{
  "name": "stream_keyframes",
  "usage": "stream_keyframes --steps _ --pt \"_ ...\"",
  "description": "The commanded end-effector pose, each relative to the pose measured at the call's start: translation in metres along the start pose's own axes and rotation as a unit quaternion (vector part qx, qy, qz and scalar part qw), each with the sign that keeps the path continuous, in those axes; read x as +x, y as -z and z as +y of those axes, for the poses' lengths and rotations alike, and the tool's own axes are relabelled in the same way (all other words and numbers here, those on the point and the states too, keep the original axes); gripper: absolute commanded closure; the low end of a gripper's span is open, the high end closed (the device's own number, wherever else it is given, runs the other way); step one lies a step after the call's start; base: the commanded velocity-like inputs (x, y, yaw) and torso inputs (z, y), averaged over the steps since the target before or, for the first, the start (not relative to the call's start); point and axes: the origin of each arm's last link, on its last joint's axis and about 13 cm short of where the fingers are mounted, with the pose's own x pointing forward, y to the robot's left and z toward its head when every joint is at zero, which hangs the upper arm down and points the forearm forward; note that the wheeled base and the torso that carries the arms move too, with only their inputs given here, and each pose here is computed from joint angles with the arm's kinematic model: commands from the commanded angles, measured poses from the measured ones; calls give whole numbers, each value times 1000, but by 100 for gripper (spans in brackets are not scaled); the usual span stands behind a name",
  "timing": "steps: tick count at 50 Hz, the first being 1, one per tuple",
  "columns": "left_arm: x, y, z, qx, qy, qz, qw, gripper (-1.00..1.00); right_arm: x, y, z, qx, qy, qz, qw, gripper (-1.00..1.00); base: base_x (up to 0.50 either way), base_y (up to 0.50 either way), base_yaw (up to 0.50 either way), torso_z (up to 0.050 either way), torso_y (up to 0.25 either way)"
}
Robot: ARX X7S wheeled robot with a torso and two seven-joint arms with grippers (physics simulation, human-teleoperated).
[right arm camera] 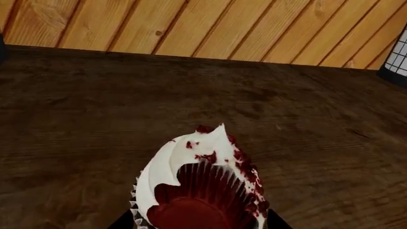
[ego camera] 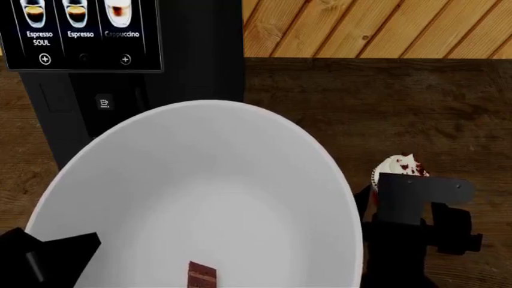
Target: Pick up the bowl with cake and place it on the tray. Pick up the cupcake and place it on the tray.
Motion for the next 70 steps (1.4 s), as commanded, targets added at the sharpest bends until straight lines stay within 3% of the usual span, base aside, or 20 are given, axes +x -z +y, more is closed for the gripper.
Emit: stream_keyframes --steps 1,9,17,24,34,44,63,70 --pt "-1 -2 -1 -10 -3 -7 1000 100 3 3 2 1 -3 7 1000 100 0 0 0 0 0" --pt "-1 -2 -1 -11 -3 -7 1000 100 -1 2 3 -16 3 -30 999 100 0 0 0 0 0" --pt "1 -2 0 -13 -3 -10 1000 100 -9 -4 -1 8 -4 -63 998 100 0 0 0 1 1" --pt "5 -1 3 -16 -3 -12 1000 100 -64 -51 -19 20 -29 -170 985 100 0 0 0 0 0" --pt "12 2 8 -22 -6 -15 1000 100 -113 -91 -44 22 -26 -228 973 100 0 0 0 0 1" --pt "21 7 17 -33 -15 -17 999 100 -121 -94 -53 2 -15 -222 975 100 -76 0 0 0 1" --pt "14 14 18 -40 -19 -15 999 100 -128 -92 -53 16 -31 -225 974 100 -500 1 0 1 0" --pt "16 13 20 -49 -23 -23 998 100 -131 -90 -52 27 -54 -219 974 100 0 0 0 0 0"
